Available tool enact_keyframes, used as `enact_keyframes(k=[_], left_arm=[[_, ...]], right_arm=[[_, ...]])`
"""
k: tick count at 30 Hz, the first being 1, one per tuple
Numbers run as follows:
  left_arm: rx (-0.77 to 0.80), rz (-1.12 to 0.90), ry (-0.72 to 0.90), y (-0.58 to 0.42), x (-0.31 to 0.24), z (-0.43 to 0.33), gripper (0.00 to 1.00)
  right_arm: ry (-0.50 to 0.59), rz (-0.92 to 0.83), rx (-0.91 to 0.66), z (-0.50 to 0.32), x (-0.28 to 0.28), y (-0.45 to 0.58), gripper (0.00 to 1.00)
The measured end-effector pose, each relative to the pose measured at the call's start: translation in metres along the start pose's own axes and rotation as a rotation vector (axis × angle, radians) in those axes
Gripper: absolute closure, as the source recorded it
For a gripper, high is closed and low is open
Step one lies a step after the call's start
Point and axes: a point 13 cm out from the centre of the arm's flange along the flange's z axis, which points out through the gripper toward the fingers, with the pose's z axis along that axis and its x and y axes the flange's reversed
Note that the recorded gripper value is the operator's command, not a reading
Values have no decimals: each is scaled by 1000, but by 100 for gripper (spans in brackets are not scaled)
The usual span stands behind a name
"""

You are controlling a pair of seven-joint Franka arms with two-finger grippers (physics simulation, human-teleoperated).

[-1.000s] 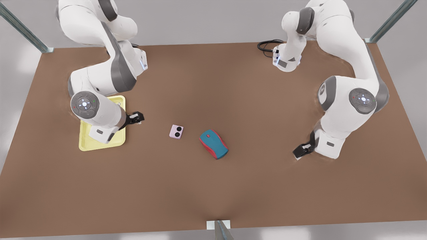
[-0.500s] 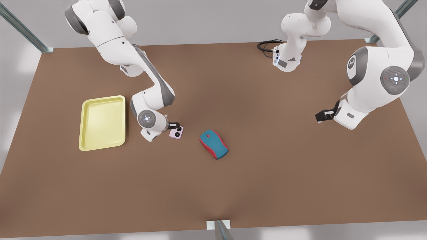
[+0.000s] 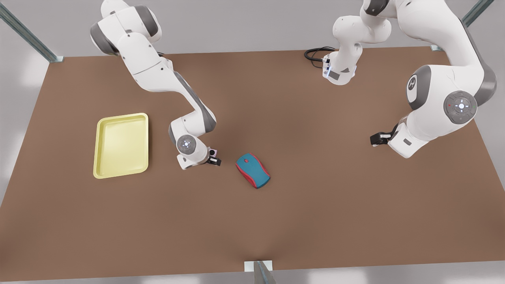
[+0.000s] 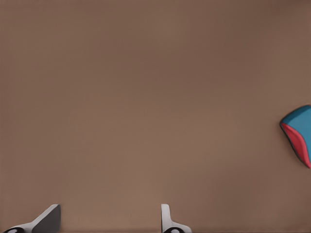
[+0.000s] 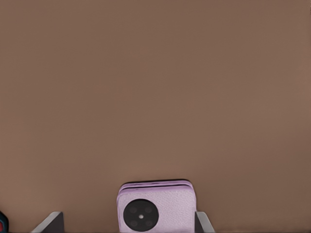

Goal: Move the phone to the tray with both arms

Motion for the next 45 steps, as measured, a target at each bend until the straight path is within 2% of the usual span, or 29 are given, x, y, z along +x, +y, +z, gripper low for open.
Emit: enact_keyframes(k=[15,36,39,45], left_arm=[[-2,43,8,5,-3,6,0],[-5,67,12,5,-7,12,0],[-5,69,11,5,-8,13,0],[-5,72,10,5,-9,14,0]], right_arm=[[5,178,6,25,13,-8,0],[26,99,38,42,26,-14,0],[27,87,38,42,26,-14,13],[29,71,37,42,25,-15,19]])
